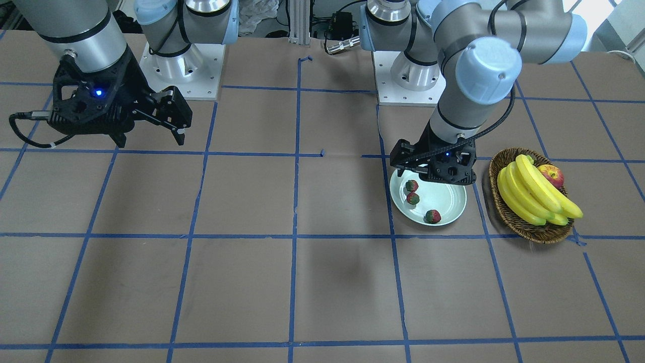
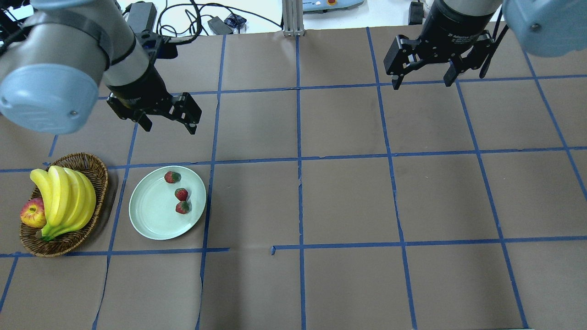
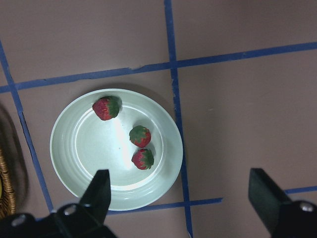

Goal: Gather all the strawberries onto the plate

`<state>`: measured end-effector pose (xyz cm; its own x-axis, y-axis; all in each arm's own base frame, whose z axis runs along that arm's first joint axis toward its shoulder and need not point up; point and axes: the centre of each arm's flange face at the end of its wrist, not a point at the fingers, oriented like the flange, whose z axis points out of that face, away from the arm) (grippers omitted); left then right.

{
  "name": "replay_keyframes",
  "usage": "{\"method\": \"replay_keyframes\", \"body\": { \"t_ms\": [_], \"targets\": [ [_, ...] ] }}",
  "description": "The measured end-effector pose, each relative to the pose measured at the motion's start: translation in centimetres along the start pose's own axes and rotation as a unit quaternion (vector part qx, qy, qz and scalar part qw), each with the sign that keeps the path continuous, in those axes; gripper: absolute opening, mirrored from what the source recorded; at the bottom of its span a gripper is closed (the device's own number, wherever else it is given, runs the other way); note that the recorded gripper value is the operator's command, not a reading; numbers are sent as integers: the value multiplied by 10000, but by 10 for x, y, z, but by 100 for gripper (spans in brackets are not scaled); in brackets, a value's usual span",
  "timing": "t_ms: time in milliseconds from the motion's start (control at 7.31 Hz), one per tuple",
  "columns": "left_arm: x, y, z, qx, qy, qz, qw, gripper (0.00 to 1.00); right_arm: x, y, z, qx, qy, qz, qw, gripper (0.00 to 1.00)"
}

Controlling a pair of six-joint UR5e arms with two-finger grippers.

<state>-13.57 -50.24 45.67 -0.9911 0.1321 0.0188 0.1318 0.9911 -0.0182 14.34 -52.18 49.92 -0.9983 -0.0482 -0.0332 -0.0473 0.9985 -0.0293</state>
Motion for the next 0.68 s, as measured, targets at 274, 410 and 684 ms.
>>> {"method": "replay_keyframes", "body": {
  "t_ms": [274, 410, 684],
  "targets": [
    [5, 8, -28, 232, -25, -116, 9997, 100, 0, -2, -2, 22, 10, -15, 10000, 100],
    [6, 7, -31, 350, -23, -230, 9991, 100, 2, -2, -4, 46, 82, -26, 10000, 100],
    [6, 5, -45, 381, -20, -280, 9989, 100, 5, -1, -10, 92, 287, -32, 9995, 100]
  ]
}}
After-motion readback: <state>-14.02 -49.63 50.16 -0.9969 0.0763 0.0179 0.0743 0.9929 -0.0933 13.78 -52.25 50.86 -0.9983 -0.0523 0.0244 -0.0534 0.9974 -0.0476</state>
